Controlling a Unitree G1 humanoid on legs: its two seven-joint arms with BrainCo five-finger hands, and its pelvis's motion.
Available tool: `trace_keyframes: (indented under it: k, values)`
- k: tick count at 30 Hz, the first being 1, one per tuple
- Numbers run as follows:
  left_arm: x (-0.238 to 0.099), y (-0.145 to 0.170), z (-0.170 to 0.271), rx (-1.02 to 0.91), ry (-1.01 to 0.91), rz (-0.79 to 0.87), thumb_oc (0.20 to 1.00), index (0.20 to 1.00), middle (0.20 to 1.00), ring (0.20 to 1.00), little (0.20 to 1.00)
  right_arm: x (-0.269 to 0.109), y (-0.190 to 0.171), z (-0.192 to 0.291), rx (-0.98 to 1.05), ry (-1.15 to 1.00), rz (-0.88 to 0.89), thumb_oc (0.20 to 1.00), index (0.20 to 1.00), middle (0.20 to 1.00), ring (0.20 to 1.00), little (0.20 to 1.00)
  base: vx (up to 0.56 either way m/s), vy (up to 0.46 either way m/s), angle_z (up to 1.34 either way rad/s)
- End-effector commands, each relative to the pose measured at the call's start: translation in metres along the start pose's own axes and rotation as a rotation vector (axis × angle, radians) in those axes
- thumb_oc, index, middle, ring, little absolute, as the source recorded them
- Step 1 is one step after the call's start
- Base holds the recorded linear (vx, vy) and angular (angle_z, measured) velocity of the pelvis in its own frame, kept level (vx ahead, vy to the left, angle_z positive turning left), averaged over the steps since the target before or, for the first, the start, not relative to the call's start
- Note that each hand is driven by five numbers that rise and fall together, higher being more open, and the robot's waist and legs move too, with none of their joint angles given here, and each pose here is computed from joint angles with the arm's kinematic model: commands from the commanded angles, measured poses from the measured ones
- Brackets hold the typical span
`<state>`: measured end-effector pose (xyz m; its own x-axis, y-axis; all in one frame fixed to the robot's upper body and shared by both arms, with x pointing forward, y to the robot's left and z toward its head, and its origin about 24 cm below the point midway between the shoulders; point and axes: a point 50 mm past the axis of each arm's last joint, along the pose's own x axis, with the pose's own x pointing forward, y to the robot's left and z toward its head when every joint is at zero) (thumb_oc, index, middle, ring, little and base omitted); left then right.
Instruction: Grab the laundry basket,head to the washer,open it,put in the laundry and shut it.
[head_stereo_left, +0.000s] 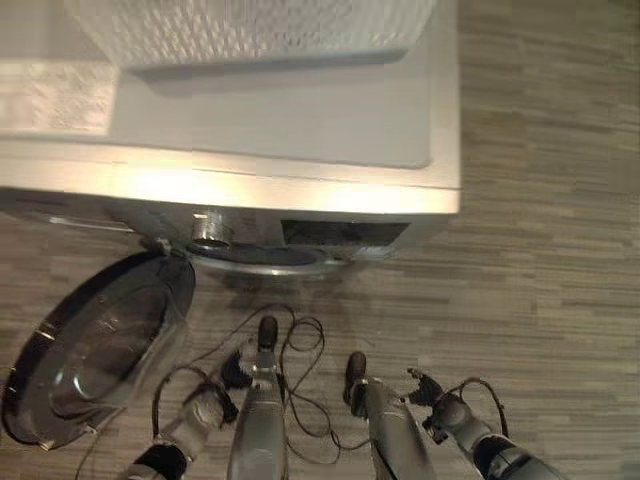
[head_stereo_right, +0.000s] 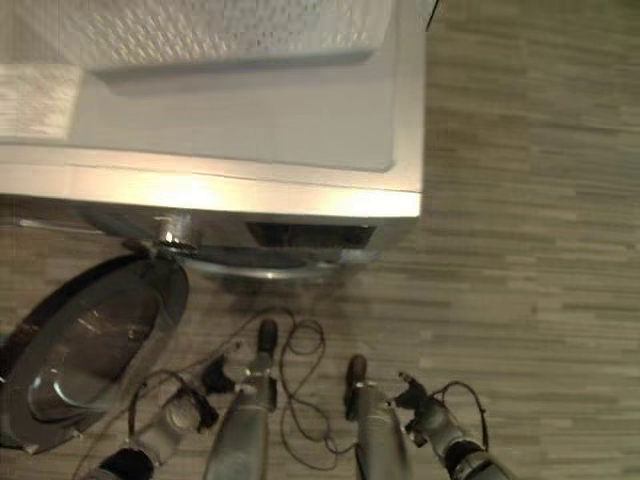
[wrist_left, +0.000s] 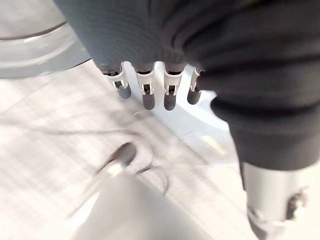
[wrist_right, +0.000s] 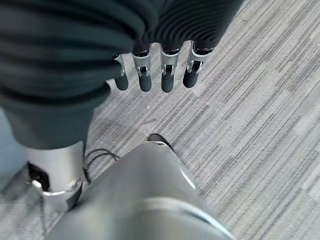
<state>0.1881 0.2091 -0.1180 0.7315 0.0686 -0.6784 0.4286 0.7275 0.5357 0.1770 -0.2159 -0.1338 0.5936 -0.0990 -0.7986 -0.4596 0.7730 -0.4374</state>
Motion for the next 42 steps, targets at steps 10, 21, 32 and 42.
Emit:
trace_keyframes:
  k: [10,21,32,42]
  values:
    - [-0.027,-0.033,-0.075,-0.216,0.374,-0.04,1.0,1.0,1.0,1.0,1.0,-0.018,0.007,-0.068,0.05,0.229,0.043,1.0,1.0,1.0,1.0,1.0,0.14,0.026,-0.16]
    - [-0.059,-0.053,-0.117,-0.275,0.574,-0.097,1.0,1.0,1.0,1.0,1.0,-0.035,0.038,-0.097,0.302,0.327,0.061,1.0,1.0,1.0,1.0,1.0,0.11,-0.048,0.23]
    - [-0.067,-0.027,-0.138,-0.265,0.626,-0.019,1.0,1.0,1.0,1.0,1.0,-0.048,-0.082,-0.014,0.413,-0.264,-0.389,1.0,1.0,1.0,1.0,1.0,0.04,-0.01,0.0]
    - [-0.065,-0.034,-0.132,-0.295,0.612,-0.008,1.0,1.0,1.0,1.0,1.0,-0.149,-0.193,0.078,0.308,-0.833,-1.062,1.0,1.0,1.0,1.0,1.0,0.03,0.132,-0.27]
